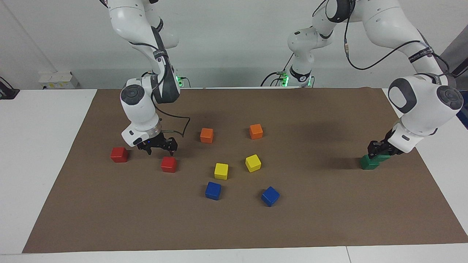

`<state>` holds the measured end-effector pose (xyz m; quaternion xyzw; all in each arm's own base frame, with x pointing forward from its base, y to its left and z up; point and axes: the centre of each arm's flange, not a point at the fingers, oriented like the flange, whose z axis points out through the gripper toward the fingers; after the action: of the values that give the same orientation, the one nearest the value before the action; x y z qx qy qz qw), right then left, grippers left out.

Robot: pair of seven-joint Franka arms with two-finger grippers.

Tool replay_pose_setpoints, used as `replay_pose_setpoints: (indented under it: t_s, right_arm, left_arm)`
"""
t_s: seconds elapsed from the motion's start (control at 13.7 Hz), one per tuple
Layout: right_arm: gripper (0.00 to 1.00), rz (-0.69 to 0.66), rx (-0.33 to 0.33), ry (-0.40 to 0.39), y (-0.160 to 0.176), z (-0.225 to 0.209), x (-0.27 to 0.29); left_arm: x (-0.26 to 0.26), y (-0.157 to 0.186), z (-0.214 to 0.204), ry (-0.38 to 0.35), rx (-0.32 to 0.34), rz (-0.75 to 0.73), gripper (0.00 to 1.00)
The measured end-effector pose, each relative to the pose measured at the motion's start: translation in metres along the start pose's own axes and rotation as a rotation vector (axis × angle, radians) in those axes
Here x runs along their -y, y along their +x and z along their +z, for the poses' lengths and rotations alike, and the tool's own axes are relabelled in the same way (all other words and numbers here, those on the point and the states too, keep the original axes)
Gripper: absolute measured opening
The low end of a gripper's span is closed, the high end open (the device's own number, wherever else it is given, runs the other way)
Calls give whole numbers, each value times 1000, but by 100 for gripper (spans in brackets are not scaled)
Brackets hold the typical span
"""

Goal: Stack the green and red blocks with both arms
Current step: 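Carry green outward with the left gripper while the right gripper grasps red, then carry the second red block outward with the right gripper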

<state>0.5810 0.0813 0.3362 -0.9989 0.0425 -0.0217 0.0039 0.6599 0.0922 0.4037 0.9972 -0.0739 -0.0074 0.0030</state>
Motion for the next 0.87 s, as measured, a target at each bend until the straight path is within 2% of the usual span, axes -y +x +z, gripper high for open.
replay_pose_setpoints:
  t_s: [0.29,0.51,0.87]
  right_arm:
    - [100,-22,-33,12,4,3,15]
    - [100,-25,-60,22,10,9,19]
    - [100,-13,-54,23,15,30,13]
  left_arm:
    - [12,-9,33,-1,-5,99,55]
    - [17,-16,48,0,-12,115,55]
    - [17,-16,50,4,-22,135,55]
